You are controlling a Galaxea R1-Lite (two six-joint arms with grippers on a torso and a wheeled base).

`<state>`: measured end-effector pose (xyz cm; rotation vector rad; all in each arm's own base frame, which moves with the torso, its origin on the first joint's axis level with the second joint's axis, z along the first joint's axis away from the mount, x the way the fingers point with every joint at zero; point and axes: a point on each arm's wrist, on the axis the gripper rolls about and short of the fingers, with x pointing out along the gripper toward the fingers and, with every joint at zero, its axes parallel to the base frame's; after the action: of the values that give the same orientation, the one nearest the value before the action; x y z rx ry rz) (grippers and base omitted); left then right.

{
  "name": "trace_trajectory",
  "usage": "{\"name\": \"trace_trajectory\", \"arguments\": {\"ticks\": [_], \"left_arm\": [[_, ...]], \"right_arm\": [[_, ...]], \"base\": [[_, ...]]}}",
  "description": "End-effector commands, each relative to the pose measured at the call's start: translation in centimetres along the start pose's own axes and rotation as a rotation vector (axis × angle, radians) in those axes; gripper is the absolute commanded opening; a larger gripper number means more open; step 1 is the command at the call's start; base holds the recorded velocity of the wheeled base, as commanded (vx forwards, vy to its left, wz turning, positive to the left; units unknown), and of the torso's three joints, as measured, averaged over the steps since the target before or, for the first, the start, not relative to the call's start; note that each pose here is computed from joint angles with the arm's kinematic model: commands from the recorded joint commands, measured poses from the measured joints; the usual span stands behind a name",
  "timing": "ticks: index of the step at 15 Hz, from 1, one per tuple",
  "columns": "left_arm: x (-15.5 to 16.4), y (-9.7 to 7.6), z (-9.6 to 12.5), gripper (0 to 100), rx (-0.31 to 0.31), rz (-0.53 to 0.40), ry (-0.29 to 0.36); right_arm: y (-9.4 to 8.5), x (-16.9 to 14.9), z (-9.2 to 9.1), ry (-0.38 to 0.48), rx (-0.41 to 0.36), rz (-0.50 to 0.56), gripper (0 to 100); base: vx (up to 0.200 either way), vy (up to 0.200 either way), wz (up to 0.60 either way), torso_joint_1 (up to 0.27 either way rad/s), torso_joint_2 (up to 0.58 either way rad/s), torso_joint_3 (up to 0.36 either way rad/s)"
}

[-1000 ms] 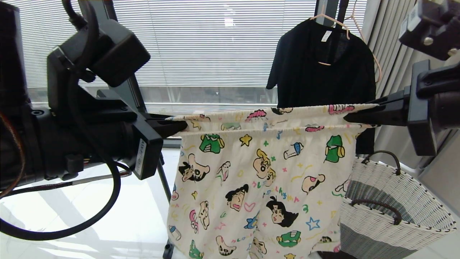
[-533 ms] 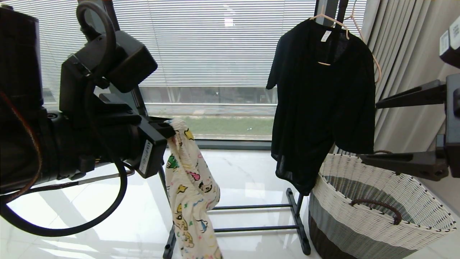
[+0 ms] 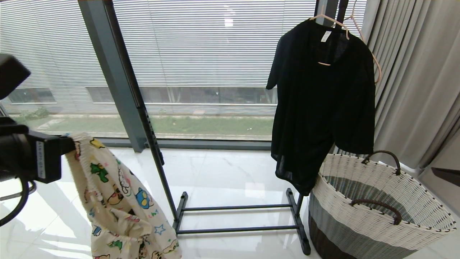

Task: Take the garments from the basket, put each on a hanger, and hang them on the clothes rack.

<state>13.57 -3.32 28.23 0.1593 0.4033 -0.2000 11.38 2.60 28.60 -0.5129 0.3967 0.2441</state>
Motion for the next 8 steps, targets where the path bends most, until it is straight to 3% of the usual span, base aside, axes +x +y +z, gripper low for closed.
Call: {"name": "trace_trajectory", "arguments": {"ticks": [1,5,8], "left_arm": [[-2.6,0.4,-2.1,0,-0.033,0.034,-0.029],[-2.8,0.7,-2.7,0,-0.045,0.149,-0.021],[-2.6,0.9,-2.5,0,-0.047,0.22,-0.034]], "right_arm": [[0.0,-0.9,-2.1,-0.004,0.036,-0.08,100],[-0.7,-0.1,-1.7,-0.024,0.057,-0.131,100],[-0.9,0.3,-1.4,-0.04,0.1,-0.141,100]], "base": [[0.0,0.0,0.0,0.0,0.0,0.0],[0.0,0.0,0.0,0.01,-0.03,-0.026],[0.0,0.0,0.0,0.092,-0.31,-0.238]]}}
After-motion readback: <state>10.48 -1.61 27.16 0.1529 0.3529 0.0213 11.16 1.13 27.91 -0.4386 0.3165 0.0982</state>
